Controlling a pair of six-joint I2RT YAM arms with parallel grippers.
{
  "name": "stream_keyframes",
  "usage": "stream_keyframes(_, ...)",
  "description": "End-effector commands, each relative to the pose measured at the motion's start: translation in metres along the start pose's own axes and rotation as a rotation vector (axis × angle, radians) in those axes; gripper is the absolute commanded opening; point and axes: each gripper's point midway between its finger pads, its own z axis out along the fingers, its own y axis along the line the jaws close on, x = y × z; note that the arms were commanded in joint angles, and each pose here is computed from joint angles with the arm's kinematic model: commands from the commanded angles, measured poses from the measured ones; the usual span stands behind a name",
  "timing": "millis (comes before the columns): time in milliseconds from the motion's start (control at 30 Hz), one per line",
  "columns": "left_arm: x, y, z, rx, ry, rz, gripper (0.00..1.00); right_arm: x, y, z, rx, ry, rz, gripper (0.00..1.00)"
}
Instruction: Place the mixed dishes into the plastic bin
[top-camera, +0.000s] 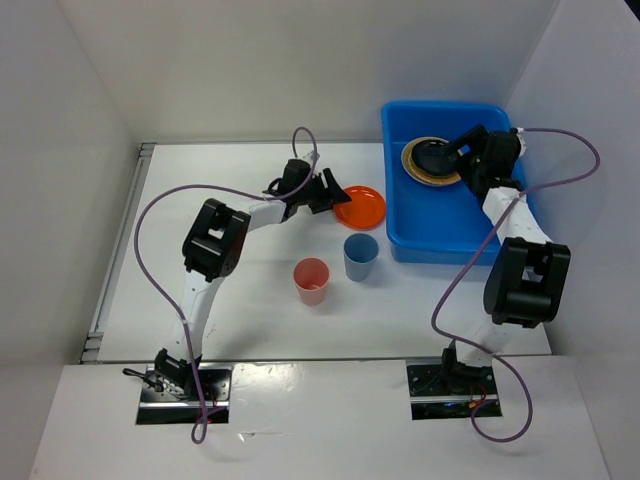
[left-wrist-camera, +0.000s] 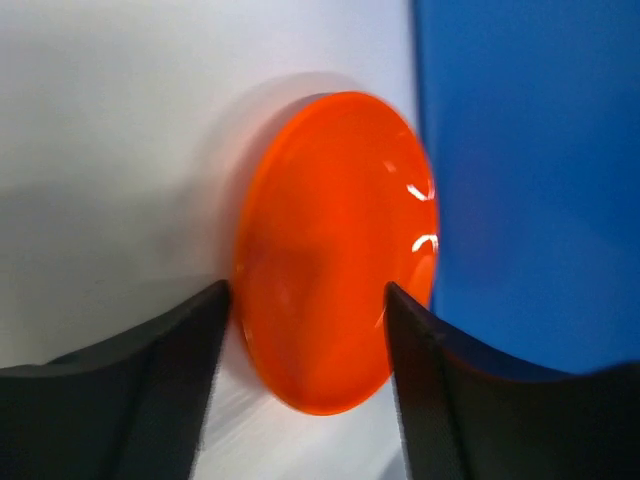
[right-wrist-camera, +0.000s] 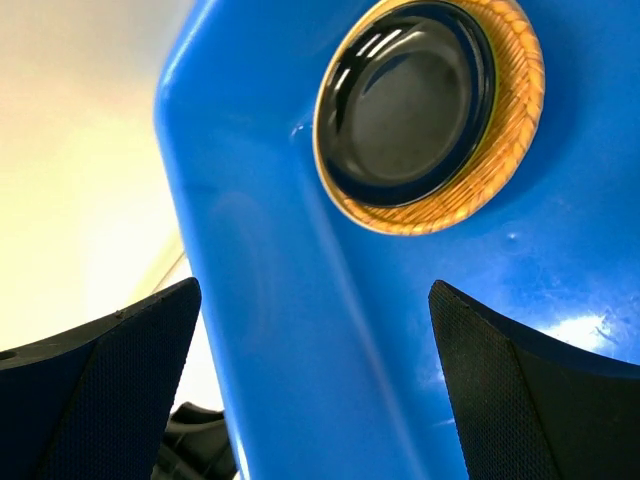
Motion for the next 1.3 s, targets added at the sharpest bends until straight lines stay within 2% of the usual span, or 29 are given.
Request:
stream_keyframes(0, 0.026, 0.047, 0.006, -0.128, 0.045, -0.112, 0.68, -0.021, 0.036, -0.028, -0.109, -0.069, -0.038, 0.99)
stream_keyframes(67, 0.028, 0.052, 0.008, -0.141, 0.044, -0.126, 0.58, -0.021, 0.037, -0.033, -0.120, -0.068, -0.050, 0.99)
stream_keyframes(100, 0.031, 0.056, 0.009, -0.148, 0.049, -0.129, 0.45, -0.023, 0.040, -0.036, -0.127, -0.075, -0.051, 0.99)
stream_keyframes(200, 0.034, 0.060, 0.011, -0.154, 0.054, -0.141, 0.26, -0.024, 0.044, -0.043, -0.142, -0.078, -0.062, 0.99)
stream_keyframes(233, 0.034, 0.060, 0.011, -0.154, 0.054, -0.141, 0.11, -0.020, 0.047, -0.044, -0.163, -0.057, -0.075, 0.99)
stream_keyframes(267, 0.035, 0.059, 0.011, -0.148, 0.061, -0.142, 0.02, -0.022, 0.050, -0.047, -0.171, -0.064, -0.076, 0.99)
stream_keyframes(300, 0.031, 0.049, 0.010, -0.119, 0.054, -0.144, 0.00, -0.023, 0.056, -0.053, -0.193, -0.061, -0.080, 0.99)
stream_keyframes(367, 0.027, 0.040, 0.002, -0.087, 0.069, -0.146, 0.00, -0.021, 0.067, -0.061, -0.249, -0.040, -0.097, 0.99)
stream_keyframes(433, 0.000, 0.020, -0.018, -0.041, 0.014, -0.129, 0.00, -0.010, 0.083, -0.073, -0.345, 0.017, -0.150, 0.99)
stream_keyframes(500, -0.011, 0.026, -0.042, -0.043, -0.017, -0.142, 0.00, -0.002, 0.110, -0.088, -0.438, 0.045, -0.205, 0.99)
stream_keyframes(533, -0.032, 0.005, -0.065, -0.013, -0.064, -0.115, 0.00, 0.009, 0.116, -0.091, -0.471, 0.067, -0.254, 0.99)
stream_keyframes(600, -0.051, 0.011, -0.093, -0.029, -0.107, -0.094, 0.00, 0.029, 0.138, -0.104, -0.525, 0.112, -0.309, 0.99)
stream_keyframes(633, -0.068, -0.010, -0.116, 0.002, -0.143, -0.062, 0.00, 0.035, 0.144, -0.108, -0.545, 0.130, -0.323, 0.99)
stream_keyframes(667, -0.080, -0.008, -0.131, -0.009, -0.158, -0.058, 0.00, 0.043, 0.154, -0.117, -0.593, 0.171, -0.333, 0.99)
stream_keyframes(800, -0.104, -0.047, -0.189, 0.104, -0.170, 0.015, 0.00, 0.067, 0.173, -0.138, -0.721, 0.258, -0.317, 0.99)
stream_keyframes(1000, -0.104, -0.085, -0.223, 0.194, -0.144, 0.076, 0.00, 0.096, 0.207, -0.152, -0.814, 0.314, -0.369, 0.99)
stream_keyframes(1267, -0.088, -0.099, -0.231, 0.225, -0.139, 0.077, 0.00, 0.131, 0.248, -0.171, -0.899, 0.371, -0.415, 0.99)
